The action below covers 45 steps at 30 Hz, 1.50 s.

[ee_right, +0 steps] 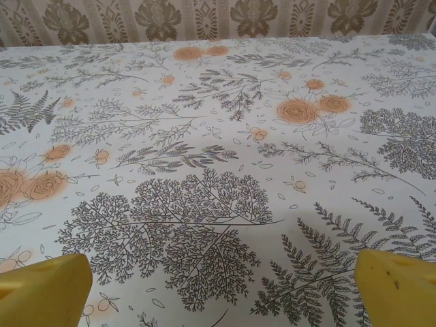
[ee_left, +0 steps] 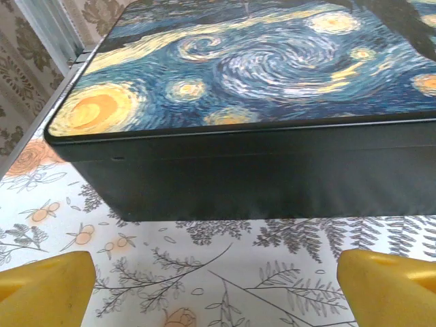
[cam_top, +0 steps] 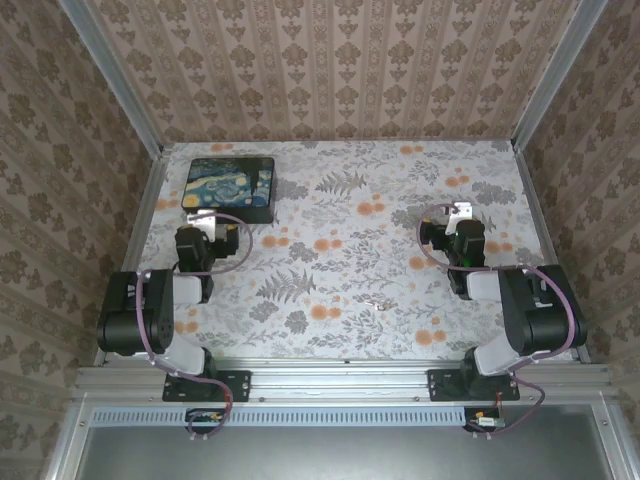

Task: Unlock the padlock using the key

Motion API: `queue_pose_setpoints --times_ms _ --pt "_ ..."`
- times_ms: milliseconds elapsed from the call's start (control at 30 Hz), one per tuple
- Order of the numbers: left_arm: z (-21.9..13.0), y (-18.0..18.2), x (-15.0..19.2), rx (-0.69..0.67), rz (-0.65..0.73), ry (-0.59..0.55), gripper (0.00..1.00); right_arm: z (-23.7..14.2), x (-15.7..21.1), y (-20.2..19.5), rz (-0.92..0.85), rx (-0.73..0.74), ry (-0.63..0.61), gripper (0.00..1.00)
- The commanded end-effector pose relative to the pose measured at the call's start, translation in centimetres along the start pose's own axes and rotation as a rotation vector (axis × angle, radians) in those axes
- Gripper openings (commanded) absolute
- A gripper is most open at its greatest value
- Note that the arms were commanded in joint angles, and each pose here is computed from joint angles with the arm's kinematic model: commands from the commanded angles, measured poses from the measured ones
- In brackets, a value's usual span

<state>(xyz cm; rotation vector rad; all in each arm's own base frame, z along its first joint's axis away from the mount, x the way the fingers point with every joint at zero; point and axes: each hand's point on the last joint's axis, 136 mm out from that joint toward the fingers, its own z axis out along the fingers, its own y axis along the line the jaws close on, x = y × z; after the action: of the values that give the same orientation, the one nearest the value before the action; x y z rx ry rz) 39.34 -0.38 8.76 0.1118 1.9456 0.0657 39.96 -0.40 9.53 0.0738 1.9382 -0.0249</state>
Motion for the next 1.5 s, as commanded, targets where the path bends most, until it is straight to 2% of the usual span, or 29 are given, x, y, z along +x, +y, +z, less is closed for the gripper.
queue_pose_setpoints --times_ms 0,767,867,967,1033,1100,1167,1300,1367,1467 --pt "0.4 -0.3 -0.9 0.026 -0.007 -0.02 1.0 -0.1 -0.2 -0.2 -0.011 0.009 -0.016 1.0" --pt "0.3 0.3 -1.1 0.012 -0.032 -0.026 1.0 -0.1 -0.2 -0.2 -0.011 0.007 -0.016 1.0" --pt "-0.7 1.0 -2.7 -0.028 -0.039 -0.015 1.0 -0.1 -0.3 -0.2 -0.01 0.008 -0.017 1.0" --pt "-2.2 2.5 -6.5 -0.125 -0.055 0.002 1.0 -0.1 -1.3 -0.3 -0.007 0.019 0.022 1.0" --pt "-3.2 4.3 -9.3 -0.187 -0.113 -0.004 1.0 -0.2 -2.2 -0.2 -0.015 0.014 0.054 1.0" --pt "-3.3 7.2 -11.0 -0.254 -0.213 0.037 1.0 -0.5 -3.0 0.1 -0.021 0.005 0.076 1.0" --pt "-2.9 9.9 -11.7 -0.294 -0.335 0.092 1.0 -1.0 -4.2 0.3 -0.004 0.002 0.082 1.0" --pt "0.0 12.9 -12.1 -0.328 -0.462 0.182 1.0 -2.4 -6.6 2.0 0.049 -0.067 0.052 1.0" --pt "2.4 13.6 -11.5 -0.298 -0.55 0.248 1.0 -3.0 -7.4 3.7 0.044 -0.112 0.051 1.0" --pt "6.7 13.5 -10.0 -0.173 -0.695 0.337 1.0 -3.8 -8.1 6.7 -0.007 -0.178 0.06 1.0"
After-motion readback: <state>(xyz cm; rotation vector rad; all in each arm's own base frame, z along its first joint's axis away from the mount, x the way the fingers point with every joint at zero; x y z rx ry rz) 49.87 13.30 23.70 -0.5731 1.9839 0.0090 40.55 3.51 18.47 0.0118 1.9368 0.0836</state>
